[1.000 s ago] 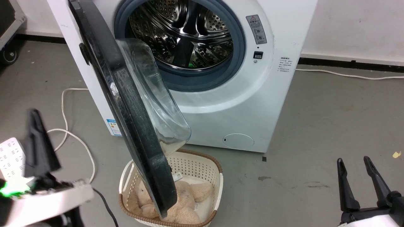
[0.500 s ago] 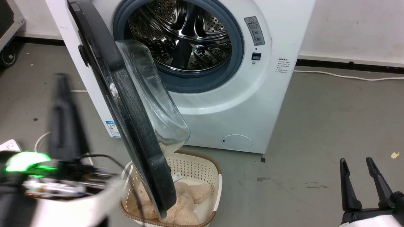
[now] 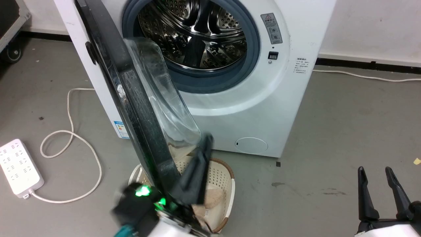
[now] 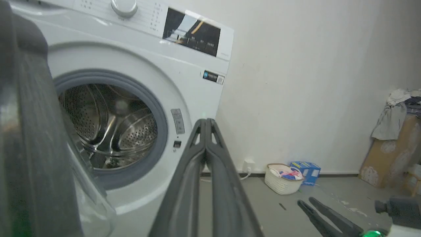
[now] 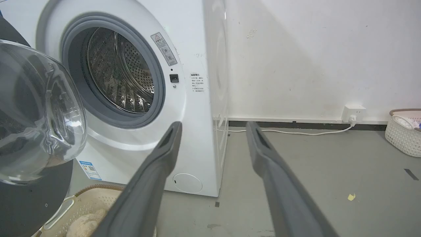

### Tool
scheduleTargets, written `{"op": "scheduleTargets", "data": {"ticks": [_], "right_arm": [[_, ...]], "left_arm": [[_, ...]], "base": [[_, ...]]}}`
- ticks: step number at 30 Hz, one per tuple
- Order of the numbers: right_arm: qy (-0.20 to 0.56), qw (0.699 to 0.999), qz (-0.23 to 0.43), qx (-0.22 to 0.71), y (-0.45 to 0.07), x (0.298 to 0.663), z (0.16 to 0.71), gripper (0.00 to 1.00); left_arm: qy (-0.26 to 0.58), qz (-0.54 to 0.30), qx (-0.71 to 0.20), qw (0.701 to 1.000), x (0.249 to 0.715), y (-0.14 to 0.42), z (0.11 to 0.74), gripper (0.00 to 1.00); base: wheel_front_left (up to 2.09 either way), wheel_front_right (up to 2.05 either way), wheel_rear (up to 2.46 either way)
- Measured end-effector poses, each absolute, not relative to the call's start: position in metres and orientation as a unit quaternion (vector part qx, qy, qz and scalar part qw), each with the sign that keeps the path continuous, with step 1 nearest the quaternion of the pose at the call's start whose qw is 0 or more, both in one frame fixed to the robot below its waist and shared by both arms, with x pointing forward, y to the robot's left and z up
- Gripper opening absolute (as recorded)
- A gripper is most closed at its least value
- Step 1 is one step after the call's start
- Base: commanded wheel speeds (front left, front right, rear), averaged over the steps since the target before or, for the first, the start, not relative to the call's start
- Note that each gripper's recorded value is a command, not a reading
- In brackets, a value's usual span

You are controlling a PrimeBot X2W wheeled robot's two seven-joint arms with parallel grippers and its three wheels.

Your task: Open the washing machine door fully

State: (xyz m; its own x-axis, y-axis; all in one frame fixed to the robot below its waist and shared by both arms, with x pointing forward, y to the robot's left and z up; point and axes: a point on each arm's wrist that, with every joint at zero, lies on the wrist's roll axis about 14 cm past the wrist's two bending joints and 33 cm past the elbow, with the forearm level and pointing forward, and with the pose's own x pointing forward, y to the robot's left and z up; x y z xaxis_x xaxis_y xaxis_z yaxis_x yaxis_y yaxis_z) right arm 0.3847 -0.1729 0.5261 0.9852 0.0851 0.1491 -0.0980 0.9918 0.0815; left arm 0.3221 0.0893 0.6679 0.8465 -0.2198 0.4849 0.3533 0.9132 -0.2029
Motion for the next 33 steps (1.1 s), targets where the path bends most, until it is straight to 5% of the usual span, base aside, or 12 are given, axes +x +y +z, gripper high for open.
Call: {"op": "scheduleTargets", "data": {"ticks": [6,11,33], "right_arm": [[-0.066,0.995,0.051,0.059,-0.168,0.387,0.522,1.0],[-0.061,0.995,0.053,0.06,-0.166,0.39,0.518,1.0],[-0.028,0.982,0.165,0.091,-0.083,0.408,0.503,1.0]], "left_arm": [[-0.06,-0.141,-0.184,0.971,0.337,0.079,0.578,0.0],[-0.001,-0.101,-0.188,0.977,0.344,0.092,0.537,0.0],[0.007,0.089,-0.172,0.981,0.291,0.198,0.505,0.0]], "base": [[0.0,0.0,0.0],[0.0,0.0,0.0],[0.0,0.0,0.0]]}}
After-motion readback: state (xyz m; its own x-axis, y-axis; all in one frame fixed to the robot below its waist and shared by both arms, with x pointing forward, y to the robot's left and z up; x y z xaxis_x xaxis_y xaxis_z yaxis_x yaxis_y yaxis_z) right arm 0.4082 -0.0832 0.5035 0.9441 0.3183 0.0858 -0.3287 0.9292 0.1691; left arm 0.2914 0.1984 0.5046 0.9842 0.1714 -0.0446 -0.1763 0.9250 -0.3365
